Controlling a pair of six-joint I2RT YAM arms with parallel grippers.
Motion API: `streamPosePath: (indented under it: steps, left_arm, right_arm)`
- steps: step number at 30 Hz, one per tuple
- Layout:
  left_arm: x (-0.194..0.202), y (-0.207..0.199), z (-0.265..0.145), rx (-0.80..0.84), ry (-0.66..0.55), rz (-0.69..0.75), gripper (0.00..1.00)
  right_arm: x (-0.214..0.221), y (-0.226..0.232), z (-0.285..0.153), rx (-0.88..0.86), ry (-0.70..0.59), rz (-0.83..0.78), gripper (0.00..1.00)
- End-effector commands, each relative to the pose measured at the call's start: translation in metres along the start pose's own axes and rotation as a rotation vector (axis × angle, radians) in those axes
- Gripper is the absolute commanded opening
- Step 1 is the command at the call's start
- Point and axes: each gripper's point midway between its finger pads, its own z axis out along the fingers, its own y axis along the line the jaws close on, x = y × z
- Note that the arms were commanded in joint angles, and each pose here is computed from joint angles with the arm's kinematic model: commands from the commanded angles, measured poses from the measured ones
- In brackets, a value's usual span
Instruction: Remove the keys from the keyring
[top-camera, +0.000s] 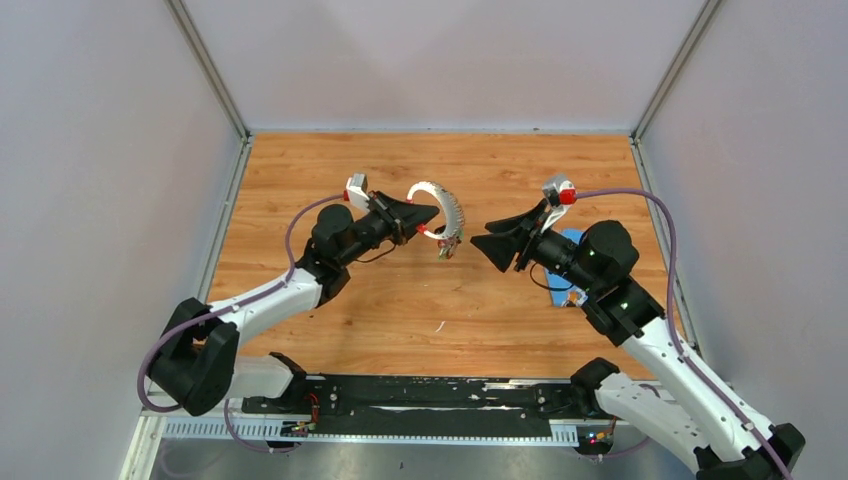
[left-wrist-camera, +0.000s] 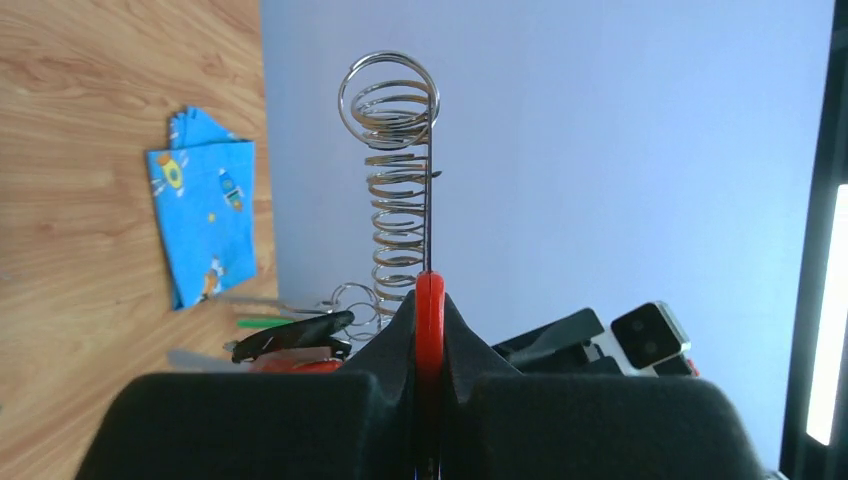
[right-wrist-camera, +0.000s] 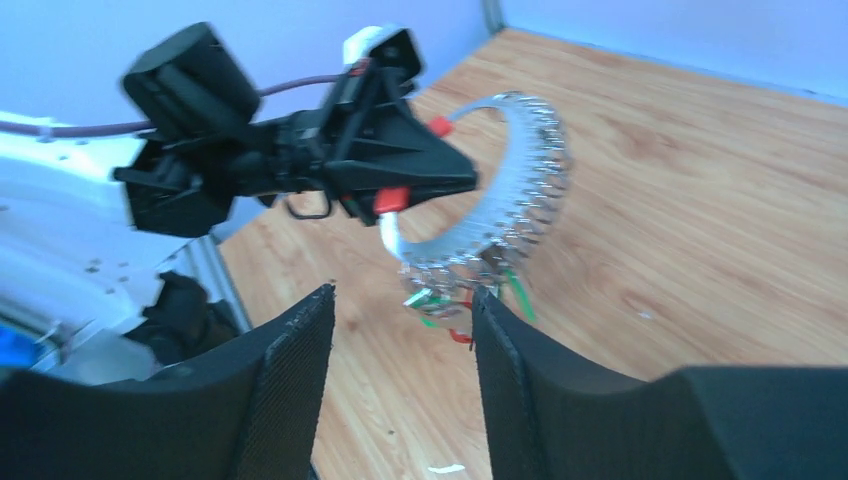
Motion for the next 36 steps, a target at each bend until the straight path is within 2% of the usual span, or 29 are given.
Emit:
streamPosePath:
  steps: [1, 3, 8, 10, 16, 20, 36]
  left_arm:
    - [0.0, -0.051, 0.008, 0.1, -0.044, -0.038, 0.0]
    - [0.001, -0.064, 0.009, 0.116, -0.053, -0.037, 0.0]
    - [-0.001, -0.085, 0.005, 0.114, -0.084, -0.008, 0.0]
    - [0.0, -0.093, 0.003, 0.125, -0.088, -0.003, 0.0]
    - [0.004, -0.109, 0.0, 0.137, -0.089, 0.011, 0.0]
    - [0.004, -0.122, -0.004, 0.149, -0.105, 0.03, 0.0]
    - [0.009, -0.139, -0.008, 0.15, -0.125, 0.066, 0.0]
  right_arm:
    - [-0.014, 0.046, 0.002, -0.226, -0.01, -0.052, 0.51]
    - [-0.012, 0.053, 0.006, -0.252, 0.027, -0.037, 0.47]
    - [-0.003, 0.059, 0.008, -0.277, 0.047, -0.031, 0.47]
    - [-0.004, 0.059, 0.007, -0.248, 0.035, 0.035, 0.41]
    - [-0.014, 0.057, 0.009, -0.221, -0.045, 0.128, 0.41]
    - [-0.016, 0.06, 0.016, -0.226, -0.054, 0.174, 0.43]
    - [-0.018, 0.05, 0.046, -0.141, -0.106, 0.172, 0.44]
